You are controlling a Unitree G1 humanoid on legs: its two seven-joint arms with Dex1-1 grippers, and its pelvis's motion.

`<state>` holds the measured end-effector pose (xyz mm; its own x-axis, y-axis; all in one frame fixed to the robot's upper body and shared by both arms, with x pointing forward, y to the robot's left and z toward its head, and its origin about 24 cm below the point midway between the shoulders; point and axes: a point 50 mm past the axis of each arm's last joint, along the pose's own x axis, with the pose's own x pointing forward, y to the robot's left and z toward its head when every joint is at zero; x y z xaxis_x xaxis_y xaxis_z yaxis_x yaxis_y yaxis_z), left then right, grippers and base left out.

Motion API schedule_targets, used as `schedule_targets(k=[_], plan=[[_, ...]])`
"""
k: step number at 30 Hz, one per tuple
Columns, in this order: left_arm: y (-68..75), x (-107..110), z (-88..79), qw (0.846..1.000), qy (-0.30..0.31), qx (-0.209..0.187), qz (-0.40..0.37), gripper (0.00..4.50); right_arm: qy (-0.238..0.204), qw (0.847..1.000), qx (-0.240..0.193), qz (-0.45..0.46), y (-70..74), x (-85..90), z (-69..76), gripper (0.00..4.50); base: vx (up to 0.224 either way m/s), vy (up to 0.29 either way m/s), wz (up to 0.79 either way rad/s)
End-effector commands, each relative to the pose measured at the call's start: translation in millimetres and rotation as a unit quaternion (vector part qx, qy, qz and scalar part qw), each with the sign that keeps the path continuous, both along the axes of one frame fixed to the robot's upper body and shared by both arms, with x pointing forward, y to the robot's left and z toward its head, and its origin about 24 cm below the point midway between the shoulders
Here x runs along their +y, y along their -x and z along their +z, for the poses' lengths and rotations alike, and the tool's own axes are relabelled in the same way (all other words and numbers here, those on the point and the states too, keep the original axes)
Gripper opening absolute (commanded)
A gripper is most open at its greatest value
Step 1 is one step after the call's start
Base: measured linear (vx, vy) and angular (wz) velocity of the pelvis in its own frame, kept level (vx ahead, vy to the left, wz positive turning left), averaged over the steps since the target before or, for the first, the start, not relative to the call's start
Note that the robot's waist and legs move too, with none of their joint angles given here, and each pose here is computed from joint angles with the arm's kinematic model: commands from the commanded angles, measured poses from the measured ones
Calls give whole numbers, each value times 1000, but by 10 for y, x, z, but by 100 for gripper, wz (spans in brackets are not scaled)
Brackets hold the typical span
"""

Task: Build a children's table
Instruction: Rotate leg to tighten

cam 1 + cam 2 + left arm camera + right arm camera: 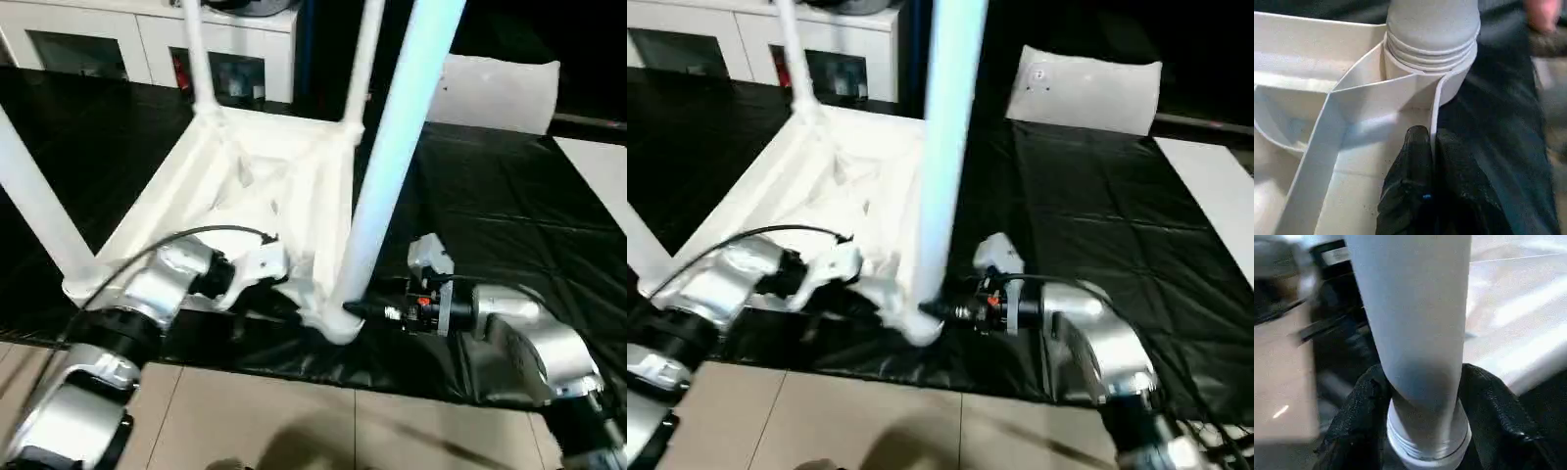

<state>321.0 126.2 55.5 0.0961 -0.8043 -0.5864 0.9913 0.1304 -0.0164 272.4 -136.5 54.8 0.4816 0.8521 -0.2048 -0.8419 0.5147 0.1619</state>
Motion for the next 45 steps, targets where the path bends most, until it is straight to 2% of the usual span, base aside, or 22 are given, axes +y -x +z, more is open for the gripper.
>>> schedule_targets(k=[1,2,4,8,10,14,15,16,18,19,22,24,25,26,29,30,32,33,38,42,43,45], plan=[[-120,-142,70,995,36,-42,87,0,-12,999,29,23,114,292,-102,191,0,0,0],[-124,-159,69,994,38,-42,93,0,-14,999,31,14,114,306,-108,191,0,0,0],[-168,-331,75,990,46,-50,126,0,-28,995,54,-80,3,441,-145,191,0,0,0],[-212,-443,102,985,45,-67,149,0,-37,985,66,-155,-132,554,-153,191,0,0,0],[-263,-512,130,981,25,-98,165,0,-43,965,85,-246,-314,670,-136,191,0,0,0],[-282,-522,143,979,8,-118,166,0,-49,955,89,-280,-394,733,-94,191,0,0,0],[-280,-496,132,979,-6,-124,159,0,-56,960,68,-267,-400,780,-28,226,0,0,0],[-276,-483,127,980,-8,-124,157,0,-55,962,59,-259,-392,785,-12,226,0,0,0],[-265,-447,114,981,-11,-120,152,0,-53,966,47,-249,-367,766,-3,261,0,0,0],[-259,-423,104,982,-12,-117,149,0,-53,966,43,-247,-351,745,-6,263,0,0,0],[-241,-322,73,984,-14,-116,133,0,-51,970,21,-237,-290,578,-17,282,0,0,0],[-195,-223,50,989,-11,-114,96,0,-44,977,-1,-209,-222,383,-14,305,0,0,0],[-195,-223,50,989,-11,-114,96,0,-44,977,-1,-209,-222,383,-14,309,0,0,0],[-135,-163,26,993,-13,-110,49,0,-34,984,-16,-176,-174,251,-1,309,0,0,0],[-104,-117,7,994,-20,-107,22,0,-31,988,-22,-152,-147,171,17,339,0,0,0],[-53,-76,-2,995,-14,-95,-18,0,-26,992,-28,-118,-116,81,46,347,0,0,0],[-36,-54,-1,996,-12,-87,-31,0,-22,995,-31,-94,-94,38,65,359,0,0,0],[-10,-22,4,996,-9,-71,-55,0,-14,998,-34,-54,-59,-14,95,382,0,0,0],[42,49,14,991,-26,-45,-123,0,-4,997,-31,64,49,-93,162,382,0,0,0],[62,51,43,982,-45,-31,-181,0,22,984,-10,179,145,-133,160,382,0,0,0],[71,47,52,978,-51,-24,-201,0,27,979,0,203,148,-135,157,357,0,0,0],[76,47,56,975,-55,-19,-212,0,31,976,4,215,144,-137,155,348,0,0,0]])
